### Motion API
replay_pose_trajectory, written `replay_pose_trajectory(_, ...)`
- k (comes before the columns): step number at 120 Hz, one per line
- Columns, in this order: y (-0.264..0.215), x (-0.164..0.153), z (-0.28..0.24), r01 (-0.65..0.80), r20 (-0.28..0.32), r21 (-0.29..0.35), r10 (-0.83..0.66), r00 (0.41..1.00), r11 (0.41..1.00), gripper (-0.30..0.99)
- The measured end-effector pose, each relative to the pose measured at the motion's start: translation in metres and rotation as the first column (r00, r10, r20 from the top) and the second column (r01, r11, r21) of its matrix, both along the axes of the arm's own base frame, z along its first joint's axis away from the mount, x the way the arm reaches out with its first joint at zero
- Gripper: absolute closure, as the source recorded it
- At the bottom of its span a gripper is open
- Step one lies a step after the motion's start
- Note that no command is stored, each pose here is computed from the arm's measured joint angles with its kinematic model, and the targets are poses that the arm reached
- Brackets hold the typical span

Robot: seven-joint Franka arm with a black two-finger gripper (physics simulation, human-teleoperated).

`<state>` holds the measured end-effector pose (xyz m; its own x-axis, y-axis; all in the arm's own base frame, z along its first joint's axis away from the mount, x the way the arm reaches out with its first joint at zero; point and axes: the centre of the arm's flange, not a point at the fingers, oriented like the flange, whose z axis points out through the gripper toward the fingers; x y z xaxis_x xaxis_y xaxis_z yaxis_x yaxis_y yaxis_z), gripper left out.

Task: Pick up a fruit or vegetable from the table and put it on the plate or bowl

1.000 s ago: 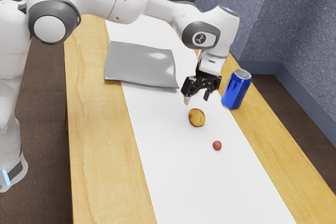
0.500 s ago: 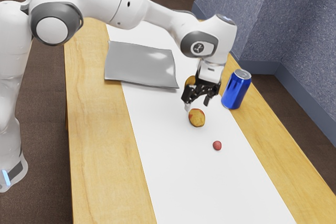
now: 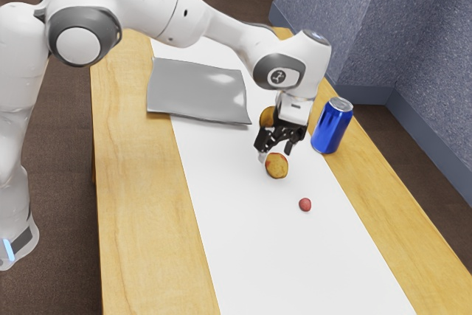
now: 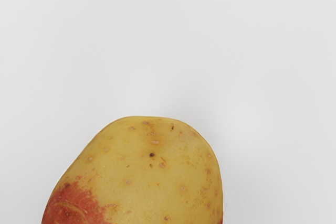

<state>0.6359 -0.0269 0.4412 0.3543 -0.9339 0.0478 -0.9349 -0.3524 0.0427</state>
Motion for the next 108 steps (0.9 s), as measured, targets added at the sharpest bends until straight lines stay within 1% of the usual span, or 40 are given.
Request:
replay_pose_trajectory(16,-0.001,0.002,0.000,-0.003,0.014,0.000,0.003,1.000,1.000,0.00)
replay_pose_trajectory(69,-0.001,0.012,-0.025,-0.012,0.017,0.001,0.012,1.000,1.000,0.01)
replay_pose_trajectory(88,-0.002,0.014,-0.030,-0.012,0.020,0.002,0.012,1.000,1.000,0.08)
replay_pose_trajectory(108,-0.001,0.015,-0.031,-0.012,0.026,0.003,0.012,1.000,1.000,0.21)
